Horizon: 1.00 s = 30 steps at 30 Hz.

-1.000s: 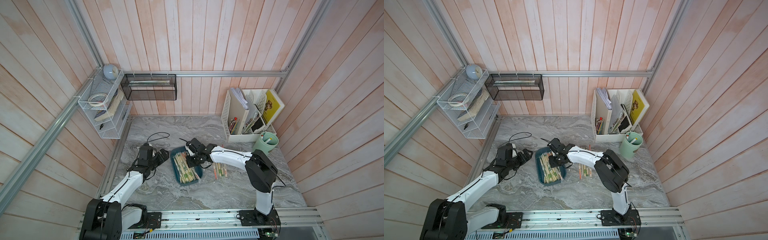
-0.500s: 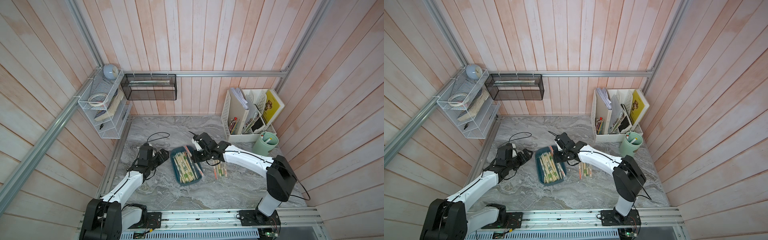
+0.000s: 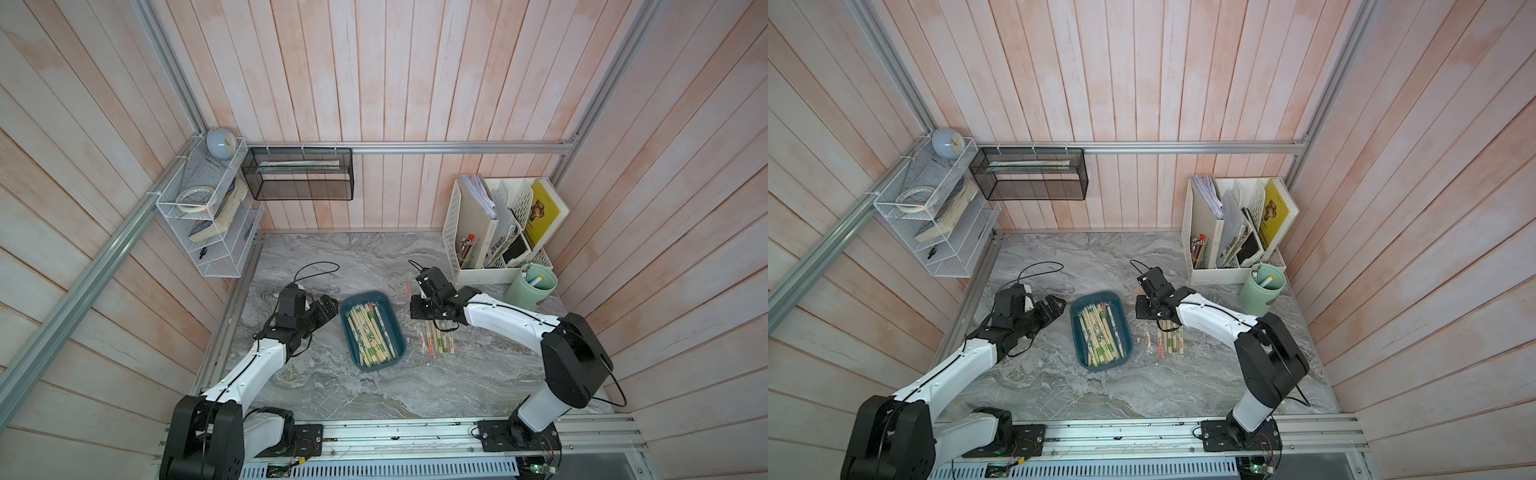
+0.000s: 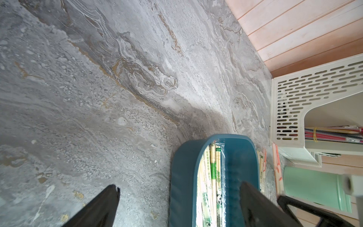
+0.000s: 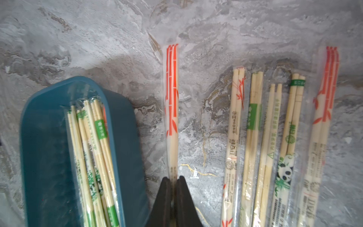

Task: Take the paired disposable chopsticks out of the storage box
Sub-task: Place the paired disposable chopsticks at the center of the board.

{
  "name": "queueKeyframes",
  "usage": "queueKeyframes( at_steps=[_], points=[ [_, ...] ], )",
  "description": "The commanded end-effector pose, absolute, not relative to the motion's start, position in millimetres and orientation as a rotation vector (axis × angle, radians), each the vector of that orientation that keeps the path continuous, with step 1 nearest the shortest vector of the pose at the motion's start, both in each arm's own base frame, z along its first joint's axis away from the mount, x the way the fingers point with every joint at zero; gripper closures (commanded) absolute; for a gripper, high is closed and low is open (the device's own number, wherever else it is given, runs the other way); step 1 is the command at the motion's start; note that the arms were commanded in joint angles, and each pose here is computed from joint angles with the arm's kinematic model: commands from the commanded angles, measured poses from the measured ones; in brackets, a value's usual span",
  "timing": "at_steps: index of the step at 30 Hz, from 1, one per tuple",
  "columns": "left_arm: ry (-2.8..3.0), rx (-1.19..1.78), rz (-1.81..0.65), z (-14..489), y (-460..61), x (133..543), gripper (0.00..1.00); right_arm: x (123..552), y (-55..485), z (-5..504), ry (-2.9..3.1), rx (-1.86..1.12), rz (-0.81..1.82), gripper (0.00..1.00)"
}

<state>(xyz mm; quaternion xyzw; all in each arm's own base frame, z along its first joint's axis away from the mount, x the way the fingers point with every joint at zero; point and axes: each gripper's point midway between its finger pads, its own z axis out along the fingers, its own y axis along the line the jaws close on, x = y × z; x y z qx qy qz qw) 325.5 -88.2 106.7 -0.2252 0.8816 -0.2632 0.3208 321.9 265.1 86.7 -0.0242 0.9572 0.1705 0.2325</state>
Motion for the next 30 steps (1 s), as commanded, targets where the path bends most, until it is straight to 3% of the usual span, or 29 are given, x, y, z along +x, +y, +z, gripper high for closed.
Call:
queueKeyframes(
  at_steps=[1, 18, 26, 30],
  points=[
    [2.307, -0.587, -0.697, 113.6, -89.8, 329.5, 0.00, 328.0, 258.8, 69.0, 2.624, -0.017, 0.405, 1.00],
    [2.321, -0.569, -0.695, 112.8, -98.0, 330.3, 0.00, 330.0, 239.8, 28.6, 2.672, 0.024, 0.287, 1.00],
    [2.331, -0.562, -0.693, 110.2, -102.9, 330.7, 0.00, 330.5, 235.5, 29.6, 2.672, 0.034, 0.284, 0.81],
    [2.336, -0.559, -0.694, 109.6, -105.4, 331.6, 0.00, 329.7, 233.5, 34.9, 2.660, 0.038, 0.290, 0.77]
  ],
)
